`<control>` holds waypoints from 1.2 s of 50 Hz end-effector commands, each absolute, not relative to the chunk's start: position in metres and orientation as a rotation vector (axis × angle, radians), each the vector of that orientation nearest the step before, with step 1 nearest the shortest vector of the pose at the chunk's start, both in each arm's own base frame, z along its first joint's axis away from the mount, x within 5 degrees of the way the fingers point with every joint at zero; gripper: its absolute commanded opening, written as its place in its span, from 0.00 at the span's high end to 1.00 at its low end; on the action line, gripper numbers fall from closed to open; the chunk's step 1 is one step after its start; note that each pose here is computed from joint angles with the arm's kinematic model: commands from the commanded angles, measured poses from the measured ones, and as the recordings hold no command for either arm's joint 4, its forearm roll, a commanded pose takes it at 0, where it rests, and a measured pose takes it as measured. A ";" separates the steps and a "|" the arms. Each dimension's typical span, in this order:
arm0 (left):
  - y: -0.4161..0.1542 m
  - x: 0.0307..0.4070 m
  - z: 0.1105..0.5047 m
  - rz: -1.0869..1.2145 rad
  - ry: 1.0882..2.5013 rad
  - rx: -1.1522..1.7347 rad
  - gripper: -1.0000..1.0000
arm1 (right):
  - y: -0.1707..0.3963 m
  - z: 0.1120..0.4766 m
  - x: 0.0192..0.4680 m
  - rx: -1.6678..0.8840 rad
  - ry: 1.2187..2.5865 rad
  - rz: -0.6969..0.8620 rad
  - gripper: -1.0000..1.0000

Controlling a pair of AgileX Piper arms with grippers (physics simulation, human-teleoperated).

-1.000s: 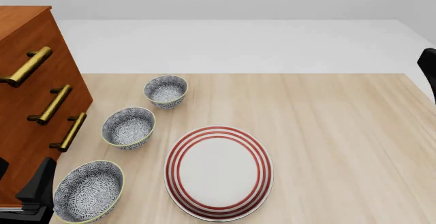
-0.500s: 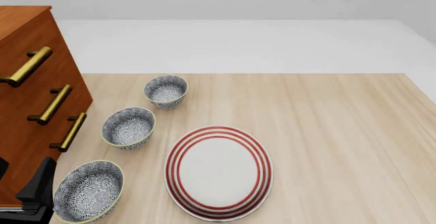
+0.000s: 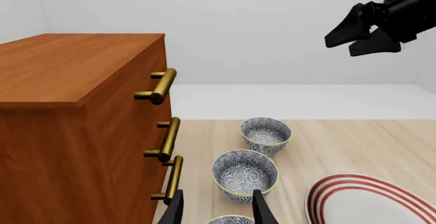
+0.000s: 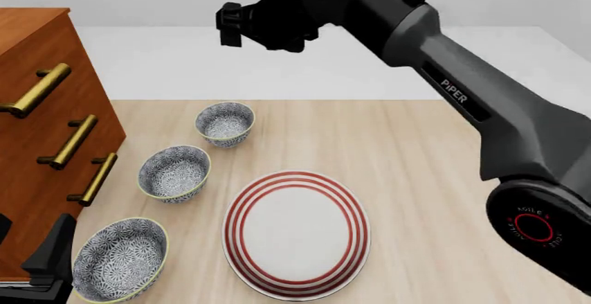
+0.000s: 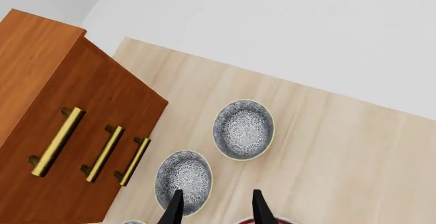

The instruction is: Pick up the bowl and put it in the middle on the plate.

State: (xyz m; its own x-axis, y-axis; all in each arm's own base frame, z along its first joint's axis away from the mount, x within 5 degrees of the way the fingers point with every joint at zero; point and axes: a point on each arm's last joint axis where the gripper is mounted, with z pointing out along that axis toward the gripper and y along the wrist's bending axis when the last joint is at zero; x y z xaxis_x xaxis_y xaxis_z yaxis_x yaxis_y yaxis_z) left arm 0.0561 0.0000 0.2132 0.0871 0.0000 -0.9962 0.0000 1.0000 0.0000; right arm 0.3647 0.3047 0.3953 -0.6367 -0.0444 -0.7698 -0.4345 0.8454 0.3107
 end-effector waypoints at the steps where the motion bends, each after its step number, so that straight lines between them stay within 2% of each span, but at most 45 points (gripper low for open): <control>1: 0.000 0.056 0.213 0.000 1.484 0.000 0.00 | 0.345 0.348 0.392 -0.294 2.305 0.626 0.00; 8: 0.000 0.056 0.213 0.000 1.484 0.000 0.00 | 0.353 0.331 0.403 -0.281 2.327 0.621 0.00; 21: 0.000 0.056 0.213 0.000 1.484 0.000 0.00 | 0.370 0.276 0.414 -0.243 2.425 0.598 0.00; 38: 0.000 0.056 0.213 0.000 1.484 0.000 0.00 | 0.398 0.224 0.406 -0.243 2.516 0.588 0.00; 60: 0.000 0.056 0.213 0.000 1.484 0.000 0.00 | 0.397 0.198 0.412 -0.259 2.559 0.542 0.00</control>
